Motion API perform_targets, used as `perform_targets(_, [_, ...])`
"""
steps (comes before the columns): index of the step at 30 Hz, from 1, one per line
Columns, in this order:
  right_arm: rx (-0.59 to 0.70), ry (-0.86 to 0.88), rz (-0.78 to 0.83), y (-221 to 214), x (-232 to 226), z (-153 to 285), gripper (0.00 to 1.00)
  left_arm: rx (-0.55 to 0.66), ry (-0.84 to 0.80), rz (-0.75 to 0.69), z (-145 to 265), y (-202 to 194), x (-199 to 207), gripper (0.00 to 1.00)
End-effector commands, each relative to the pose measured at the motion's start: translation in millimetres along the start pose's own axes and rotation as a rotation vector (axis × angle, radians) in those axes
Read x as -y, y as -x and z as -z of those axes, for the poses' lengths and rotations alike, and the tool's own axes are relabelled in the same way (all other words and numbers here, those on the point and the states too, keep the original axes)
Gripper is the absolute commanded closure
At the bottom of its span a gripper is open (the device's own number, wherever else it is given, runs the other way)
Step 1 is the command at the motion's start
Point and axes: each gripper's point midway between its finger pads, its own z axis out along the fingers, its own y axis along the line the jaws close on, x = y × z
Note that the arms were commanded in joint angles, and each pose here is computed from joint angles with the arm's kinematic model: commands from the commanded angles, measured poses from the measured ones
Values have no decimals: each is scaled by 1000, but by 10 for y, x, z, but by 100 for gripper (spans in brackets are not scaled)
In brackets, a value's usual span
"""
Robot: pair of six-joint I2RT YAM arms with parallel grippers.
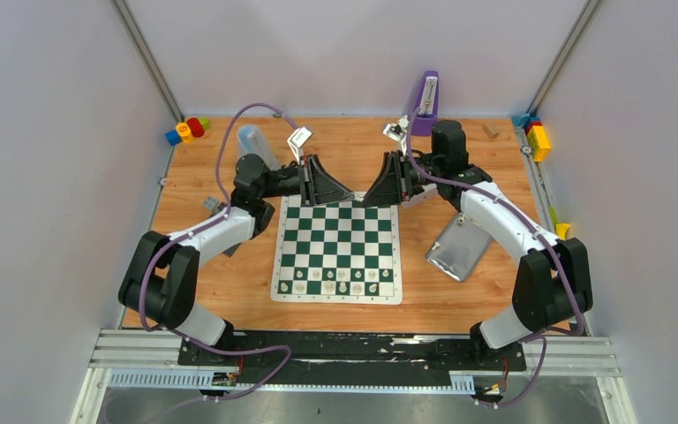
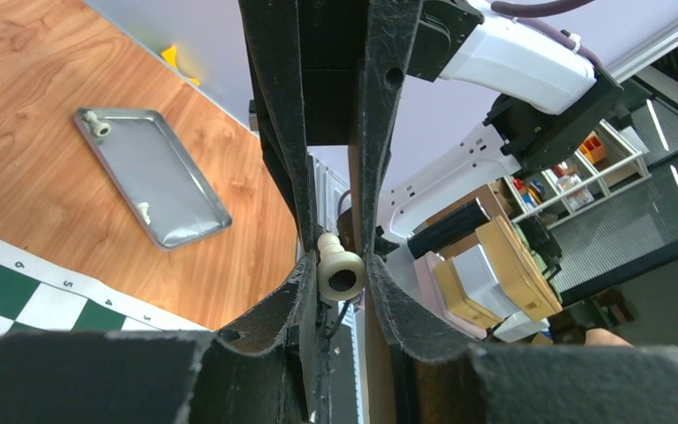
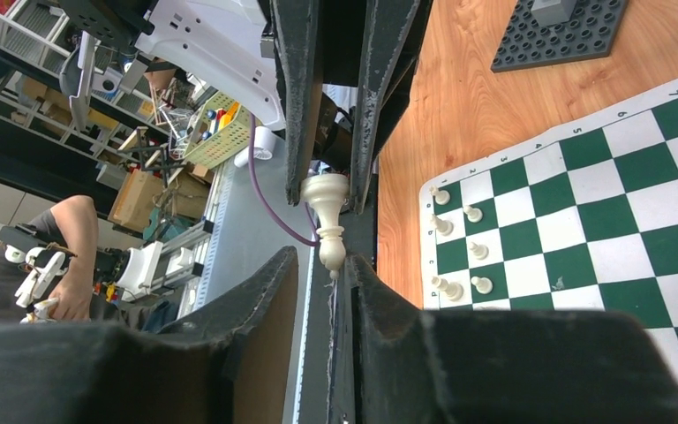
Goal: Set up the chess pieces on the board
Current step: Place the chess piece on the chessboard.
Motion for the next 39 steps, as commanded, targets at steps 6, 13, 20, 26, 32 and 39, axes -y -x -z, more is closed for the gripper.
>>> perform_targets(6, [3,35,86,185,-138,-6,81,8,-12,-102,7,-8,85,94])
perform_targets(13, [14,19,99,221,-130,24,78,-3,-9,-107,4,-45,85,94])
perform_targets(20, [16,11,100,227,-123,28,74,-13,-15,-112,-17,-68,102,94])
perform_targets(26, [16,8,96,233,-110,26,73,-19,-19,-114,-28,-82,110,94])
perform_targets(32, [15,10,95,227,-105,22,77,-21,-21,-112,-35,-86,107,94])
perform_targets(39, [16,8,108,241,-123,41,91,-27,-13,-113,-34,-97,88,90])
